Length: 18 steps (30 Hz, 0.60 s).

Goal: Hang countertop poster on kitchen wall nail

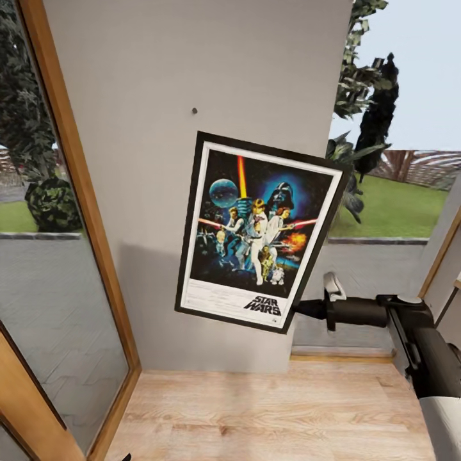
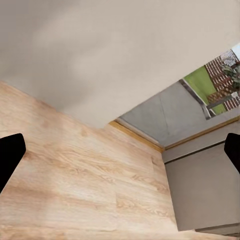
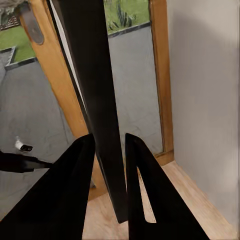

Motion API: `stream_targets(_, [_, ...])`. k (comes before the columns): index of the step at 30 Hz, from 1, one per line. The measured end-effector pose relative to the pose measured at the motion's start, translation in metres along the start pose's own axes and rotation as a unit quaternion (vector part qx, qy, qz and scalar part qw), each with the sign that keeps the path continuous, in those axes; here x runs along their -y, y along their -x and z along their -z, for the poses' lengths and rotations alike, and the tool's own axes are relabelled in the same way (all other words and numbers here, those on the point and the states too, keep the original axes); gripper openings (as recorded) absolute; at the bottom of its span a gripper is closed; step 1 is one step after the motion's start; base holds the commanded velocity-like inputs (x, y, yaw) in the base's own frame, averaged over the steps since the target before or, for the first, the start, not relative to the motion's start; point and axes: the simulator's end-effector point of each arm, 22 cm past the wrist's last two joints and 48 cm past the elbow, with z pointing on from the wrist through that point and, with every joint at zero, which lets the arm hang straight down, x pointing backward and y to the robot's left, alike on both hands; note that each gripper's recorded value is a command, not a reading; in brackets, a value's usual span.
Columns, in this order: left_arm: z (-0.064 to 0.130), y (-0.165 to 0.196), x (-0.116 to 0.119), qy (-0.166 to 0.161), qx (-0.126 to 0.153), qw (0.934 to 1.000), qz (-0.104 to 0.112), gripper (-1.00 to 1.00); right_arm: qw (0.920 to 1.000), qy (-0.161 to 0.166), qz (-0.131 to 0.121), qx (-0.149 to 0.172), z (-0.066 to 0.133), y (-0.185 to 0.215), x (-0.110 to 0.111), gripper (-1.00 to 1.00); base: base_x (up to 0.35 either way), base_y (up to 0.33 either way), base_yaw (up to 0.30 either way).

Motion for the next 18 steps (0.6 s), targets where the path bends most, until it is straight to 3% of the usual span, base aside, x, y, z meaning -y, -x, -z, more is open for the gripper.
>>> stream_targets(6, [0.000,0.000,0.000,0.000,0.001,1.0000,0.001,1.00,0.9999,0.011,-0.003,-0.008,-0.013,0.072,-0.006,-1.00,0.000,0.000,0.000])
stream_targets(9, [0.000,0.000,0.000,0.000,0.001,1.0000,0.001,1.00,1.0000,-0.009,0.001,0.001,-0.015,0.136,0.000,-1.00,0.000,0.000,0.000])
stream_targets(11, [0.000,0.000,0.000,0.000,0.001,1.0000,0.001,1.00,0.9999,-0.015,0.001,0.000,-0.017,0.153,0.000,-1.00,0.000,0.000,0.000])
stream_targets(12, [-0.001,0.000,0.000,0.001,0.001,1.0000,0.001,1.00,0.9993,-0.019,0.017,-0.028,-0.034,0.180,-0.003,-1.00,0.000,0.000,0.000])
stream_targets(13, [0.000,0.001,0.000,0.000,0.002,1.0000,0.000,1.00,0.9992,-0.020,0.027,-0.024,-0.032,0.198,-0.008,-1.00,0.000,0.000,0.000])
stream_targets(18, [0.000,0.001,0.000,0.001,0.002,1.0000,0.001,1.00,0.9988,-0.029,-0.018,-0.036,-0.038,0.246,0.024,-1.00,0.000,0.000,0.000])
